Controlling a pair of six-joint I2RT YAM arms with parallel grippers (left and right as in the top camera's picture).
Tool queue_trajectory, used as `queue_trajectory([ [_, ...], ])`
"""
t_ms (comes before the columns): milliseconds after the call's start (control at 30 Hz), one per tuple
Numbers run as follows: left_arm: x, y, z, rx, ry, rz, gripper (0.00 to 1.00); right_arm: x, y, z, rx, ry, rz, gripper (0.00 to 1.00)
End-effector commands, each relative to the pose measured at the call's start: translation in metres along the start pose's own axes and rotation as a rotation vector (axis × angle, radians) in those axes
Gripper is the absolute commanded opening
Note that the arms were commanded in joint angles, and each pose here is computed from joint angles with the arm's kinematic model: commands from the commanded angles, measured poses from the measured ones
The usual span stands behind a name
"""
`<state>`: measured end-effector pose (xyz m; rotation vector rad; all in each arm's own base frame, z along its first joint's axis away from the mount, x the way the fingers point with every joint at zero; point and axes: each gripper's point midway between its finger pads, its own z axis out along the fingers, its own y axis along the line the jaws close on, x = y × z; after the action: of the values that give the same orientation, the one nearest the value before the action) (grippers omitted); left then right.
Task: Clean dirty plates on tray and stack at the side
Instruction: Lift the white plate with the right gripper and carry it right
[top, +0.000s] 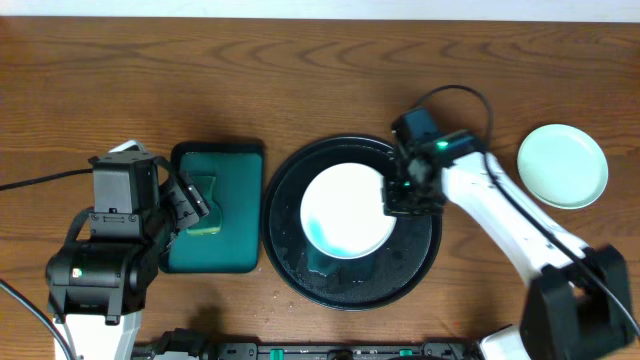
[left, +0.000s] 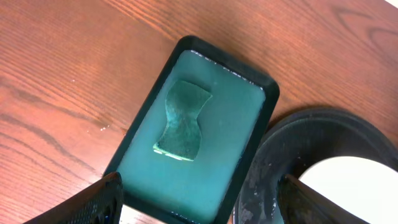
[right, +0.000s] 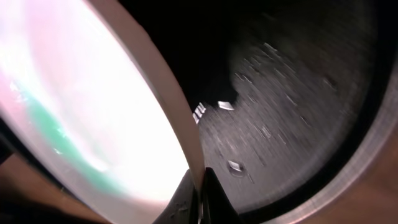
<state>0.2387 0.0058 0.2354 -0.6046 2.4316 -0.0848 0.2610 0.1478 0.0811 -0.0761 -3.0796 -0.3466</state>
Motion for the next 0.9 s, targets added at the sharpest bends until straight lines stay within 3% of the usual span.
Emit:
queue_trajectory([
  [0, 0.006, 0.002, 0.003, -0.012, 0.023, 0.010, 0.79, 0.009, -0.014, -0.022, -0.027, 0.010, 0.108, 0.01],
  [200, 0.011, 0.002, 0.003, -0.009, 0.046, 0.012, 0.79, 0.048, -0.009, -0.040, -0.230, 0.194, 0.013, 0.01],
  [367, 0.011, 0.002, 0.003, -0.009, 0.046, 0.001, 0.79, 0.058, 0.021, -0.052, -0.429, 0.226, -0.114, 0.01],
  [567, 0.012, 0.003, 0.003, -0.013, 0.053, 0.003, 0.79, 0.020, 0.040, -0.053, -0.505, 0.047, -0.233, 0.02],
  [700, 0.013, 0.004, 0.002, -0.015, 0.056, 0.003, 0.79, -0.024, 0.028, -0.047, -0.383, -0.126, -0.198, 0.01],
  [867, 0.014, 0.004, 0.003, -0.016, 0.059, 0.003, 0.79, -0.049, 0.004, -0.043, -0.220, -0.230, -0.183, 0.02],
])
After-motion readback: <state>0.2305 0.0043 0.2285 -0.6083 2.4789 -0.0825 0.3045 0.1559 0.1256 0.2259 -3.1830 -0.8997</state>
